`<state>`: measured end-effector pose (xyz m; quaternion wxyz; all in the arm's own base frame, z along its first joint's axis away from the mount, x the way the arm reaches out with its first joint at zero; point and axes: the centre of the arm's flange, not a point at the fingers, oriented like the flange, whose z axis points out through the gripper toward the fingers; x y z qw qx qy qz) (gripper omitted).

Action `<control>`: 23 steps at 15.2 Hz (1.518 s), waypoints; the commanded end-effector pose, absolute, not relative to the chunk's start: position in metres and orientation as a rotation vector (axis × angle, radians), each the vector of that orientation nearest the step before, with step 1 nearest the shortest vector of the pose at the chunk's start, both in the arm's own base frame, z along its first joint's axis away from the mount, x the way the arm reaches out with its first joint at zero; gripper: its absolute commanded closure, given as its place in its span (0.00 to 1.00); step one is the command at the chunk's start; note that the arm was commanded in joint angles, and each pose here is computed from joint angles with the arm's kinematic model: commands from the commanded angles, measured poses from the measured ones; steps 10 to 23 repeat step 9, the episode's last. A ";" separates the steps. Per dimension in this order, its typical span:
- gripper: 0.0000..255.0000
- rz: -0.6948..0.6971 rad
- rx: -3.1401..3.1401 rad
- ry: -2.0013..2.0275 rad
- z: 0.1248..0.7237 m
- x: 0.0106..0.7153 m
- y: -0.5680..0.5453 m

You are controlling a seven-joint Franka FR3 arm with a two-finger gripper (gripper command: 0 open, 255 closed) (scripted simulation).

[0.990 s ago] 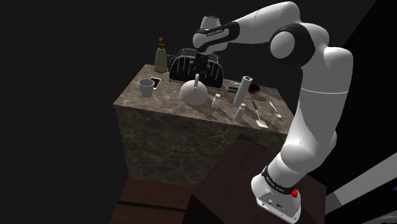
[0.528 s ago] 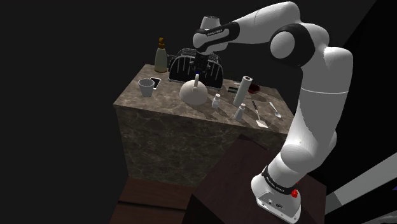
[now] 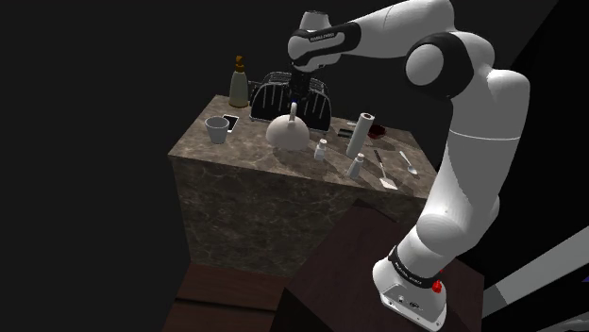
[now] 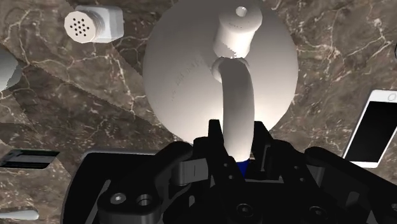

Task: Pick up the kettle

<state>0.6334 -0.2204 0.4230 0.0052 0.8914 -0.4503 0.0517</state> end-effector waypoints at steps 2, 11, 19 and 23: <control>1.00 0.165 2.791 -1.410 0.440 0.634 -0.221; 1.00 0.165 2.791 -1.410 0.468 0.634 -0.221; 1.00 0.165 2.791 -1.410 0.468 0.634 -0.221; 1.00 0.165 2.791 -1.410 0.468 0.634 -0.221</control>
